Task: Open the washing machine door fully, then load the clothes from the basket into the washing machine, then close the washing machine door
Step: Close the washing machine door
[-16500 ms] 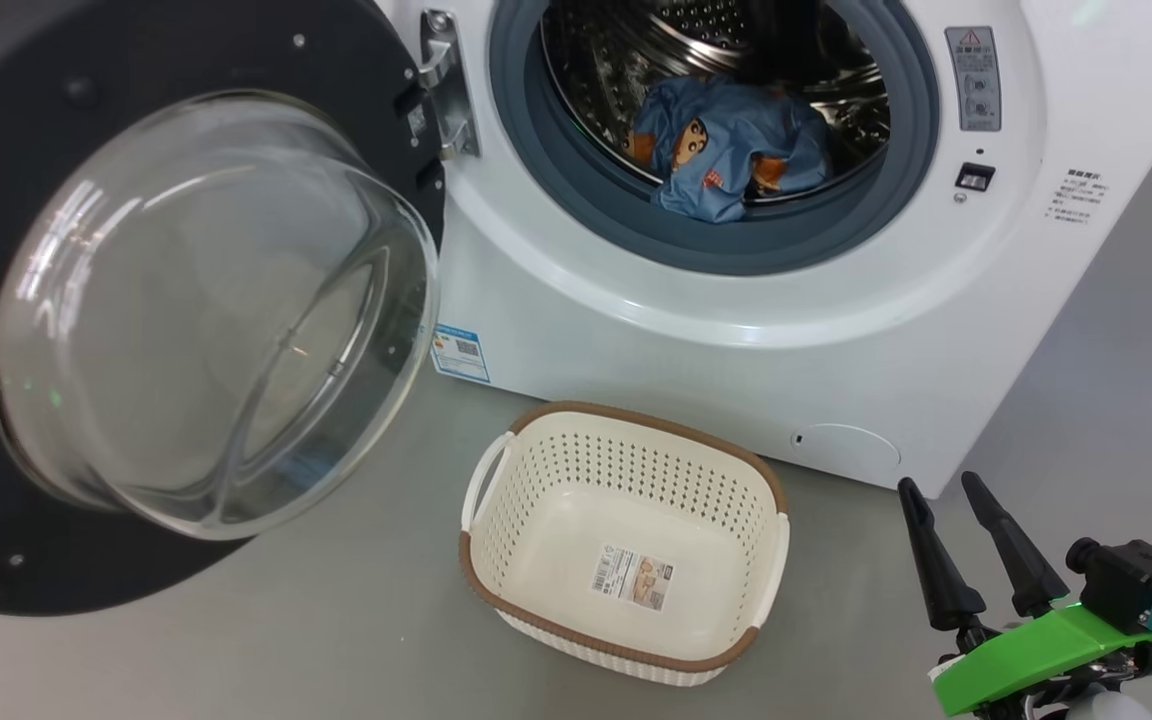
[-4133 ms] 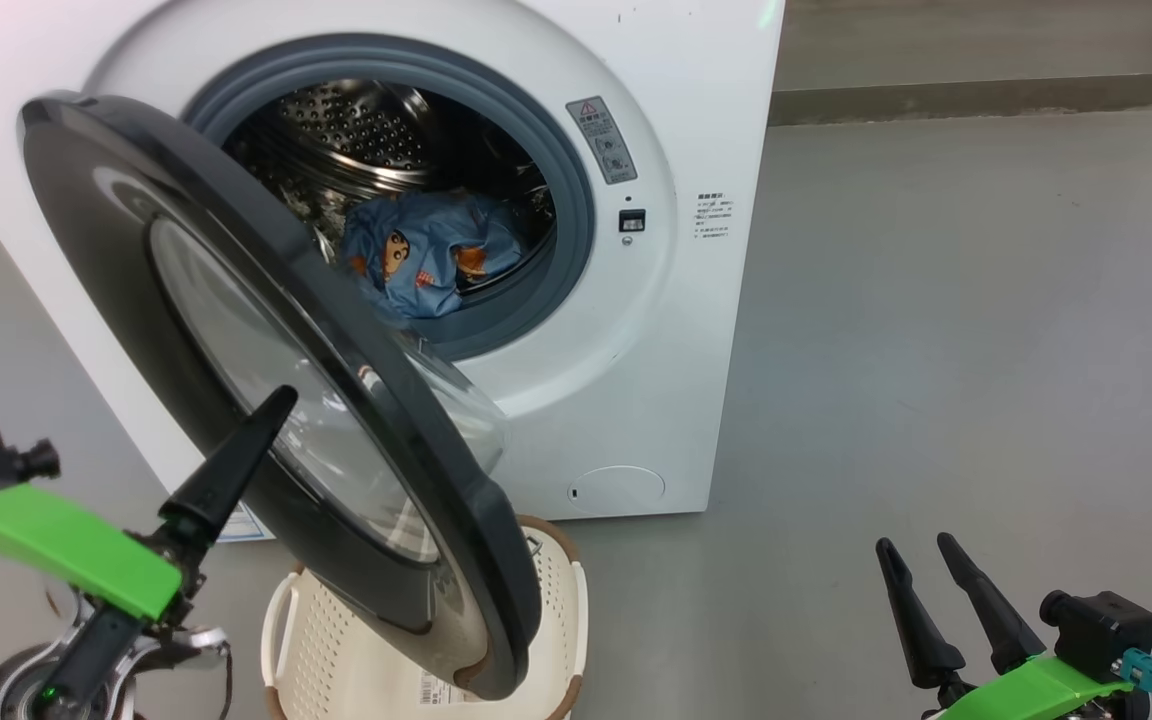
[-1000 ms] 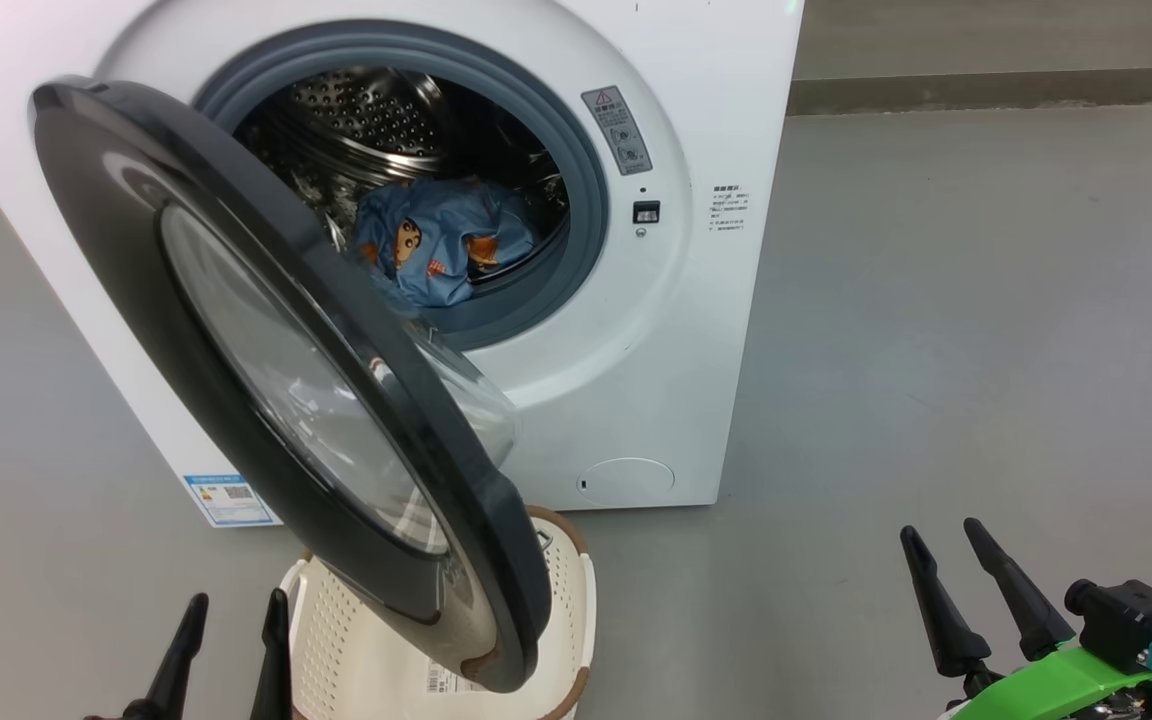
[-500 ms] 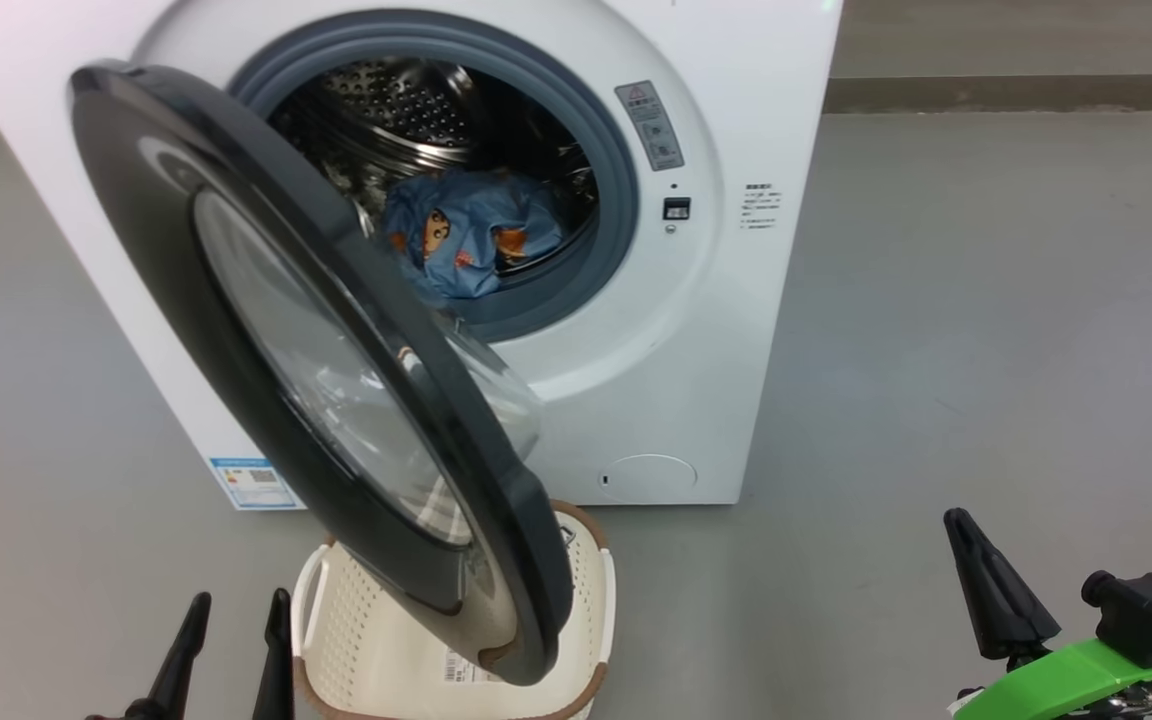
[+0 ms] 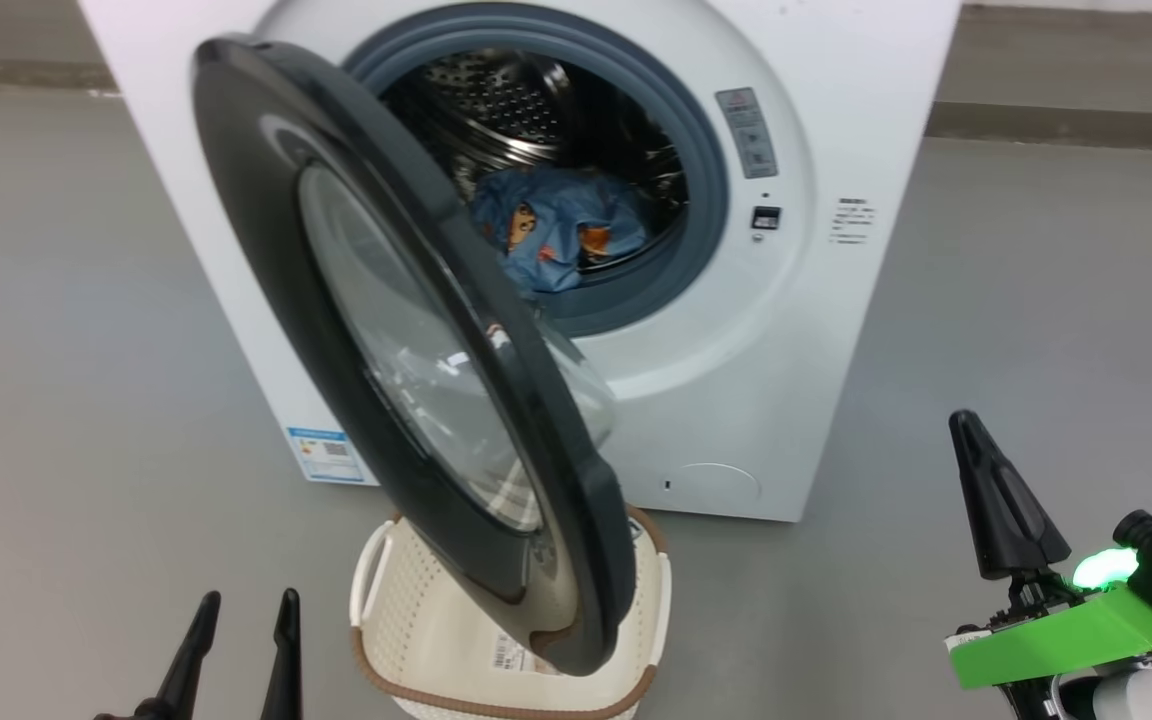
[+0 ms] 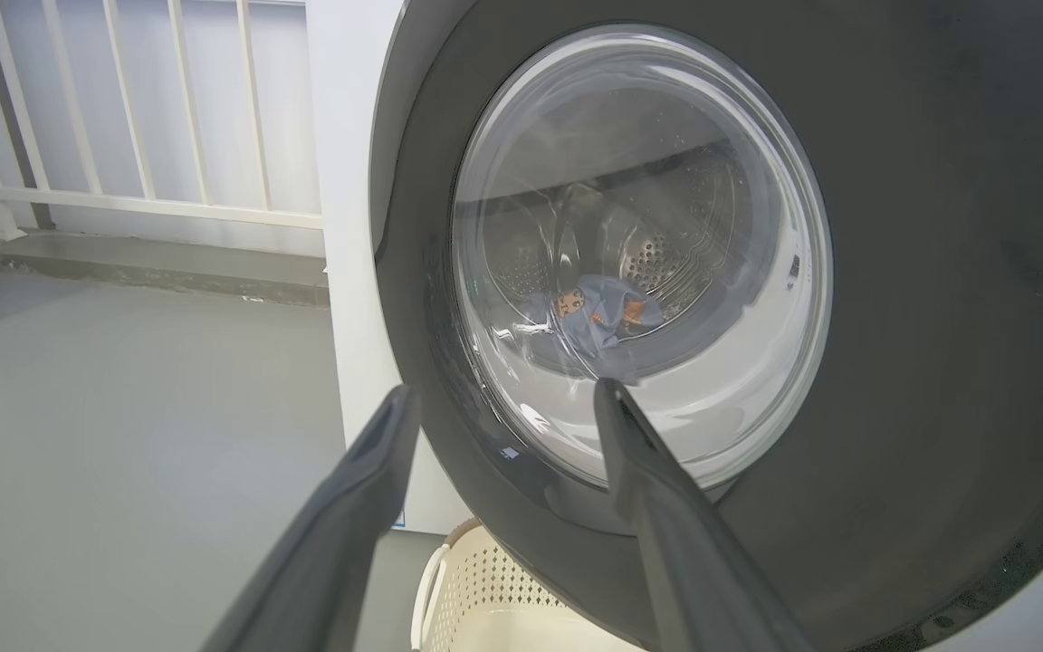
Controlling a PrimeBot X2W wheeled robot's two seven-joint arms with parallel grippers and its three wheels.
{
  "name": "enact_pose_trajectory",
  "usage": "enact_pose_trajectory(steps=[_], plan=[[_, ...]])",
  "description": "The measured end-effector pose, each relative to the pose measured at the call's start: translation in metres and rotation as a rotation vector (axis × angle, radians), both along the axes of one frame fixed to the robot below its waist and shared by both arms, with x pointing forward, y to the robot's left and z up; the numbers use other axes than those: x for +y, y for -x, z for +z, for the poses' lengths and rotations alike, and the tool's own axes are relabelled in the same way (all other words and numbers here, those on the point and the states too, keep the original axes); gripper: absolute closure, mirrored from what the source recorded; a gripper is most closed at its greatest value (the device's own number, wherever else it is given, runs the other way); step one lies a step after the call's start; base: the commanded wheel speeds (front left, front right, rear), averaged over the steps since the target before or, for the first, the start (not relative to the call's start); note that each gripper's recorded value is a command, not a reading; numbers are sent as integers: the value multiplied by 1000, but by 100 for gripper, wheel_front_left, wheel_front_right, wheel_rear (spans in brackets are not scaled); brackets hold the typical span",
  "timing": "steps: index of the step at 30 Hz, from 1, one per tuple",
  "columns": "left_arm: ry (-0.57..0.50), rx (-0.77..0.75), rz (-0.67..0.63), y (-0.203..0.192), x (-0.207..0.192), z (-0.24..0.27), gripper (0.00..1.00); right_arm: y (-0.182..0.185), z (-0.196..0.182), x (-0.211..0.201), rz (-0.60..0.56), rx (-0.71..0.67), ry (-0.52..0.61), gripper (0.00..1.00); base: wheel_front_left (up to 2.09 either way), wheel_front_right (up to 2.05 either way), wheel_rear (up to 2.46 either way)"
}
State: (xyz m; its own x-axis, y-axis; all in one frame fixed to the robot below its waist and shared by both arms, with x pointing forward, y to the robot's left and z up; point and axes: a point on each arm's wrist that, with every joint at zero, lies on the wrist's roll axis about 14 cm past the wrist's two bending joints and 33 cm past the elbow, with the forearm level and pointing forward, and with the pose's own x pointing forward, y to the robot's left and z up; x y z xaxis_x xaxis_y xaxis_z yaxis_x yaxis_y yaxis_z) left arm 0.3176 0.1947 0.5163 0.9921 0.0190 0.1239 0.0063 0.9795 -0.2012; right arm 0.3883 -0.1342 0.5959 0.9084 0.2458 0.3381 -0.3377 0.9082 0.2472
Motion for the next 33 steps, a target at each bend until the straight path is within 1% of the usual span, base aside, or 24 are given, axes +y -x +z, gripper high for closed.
enact_pose_trajectory(steps=[2, 6, 9, 15, 17, 22, 28, 31, 33], plan=[[1, -2, 14, 3, 4, 0, 0, 0, 14, 10, 28, -42, -8, 100, 0, 0, 0], [6, -6, 34, 10, 9, 1, 0, 4, 29, 34, 96, -96, 7, 100, 0, 0, 0], [10, -10, 51, 16, 13, 2, 0, 8, 43, 51, 144, -141, -4, 100, 0, 0, 0], [13, -14, 96, 28, 26, 2, 0, 24, 93, 85, 246, -306, -22, 100, 0, 0, 0], [11, -15, 111, 31, 30, 2, 0, 32, 101, 98, 293, -332, -31, 100, 0, 0, 0], [10, -17, 141, 40, 38, 2, 0, 54, 97, 143, 462, -333, -17, 100, 0, 0, 0], [21, -8, 158, 48, 40, -2, 0, 70, 82, 183, 606, -295, 3, 100, 0, 0, 0], [20, -9, 170, 52, 43, -2, 0, 75, 66, 200, 666, -251, 29, 100, 0, 0, 0], [20, -7, 181, 54, 46, -3, 0, 74, 44, 209, 697, -190, 64, 100, 0, 0, 0]])
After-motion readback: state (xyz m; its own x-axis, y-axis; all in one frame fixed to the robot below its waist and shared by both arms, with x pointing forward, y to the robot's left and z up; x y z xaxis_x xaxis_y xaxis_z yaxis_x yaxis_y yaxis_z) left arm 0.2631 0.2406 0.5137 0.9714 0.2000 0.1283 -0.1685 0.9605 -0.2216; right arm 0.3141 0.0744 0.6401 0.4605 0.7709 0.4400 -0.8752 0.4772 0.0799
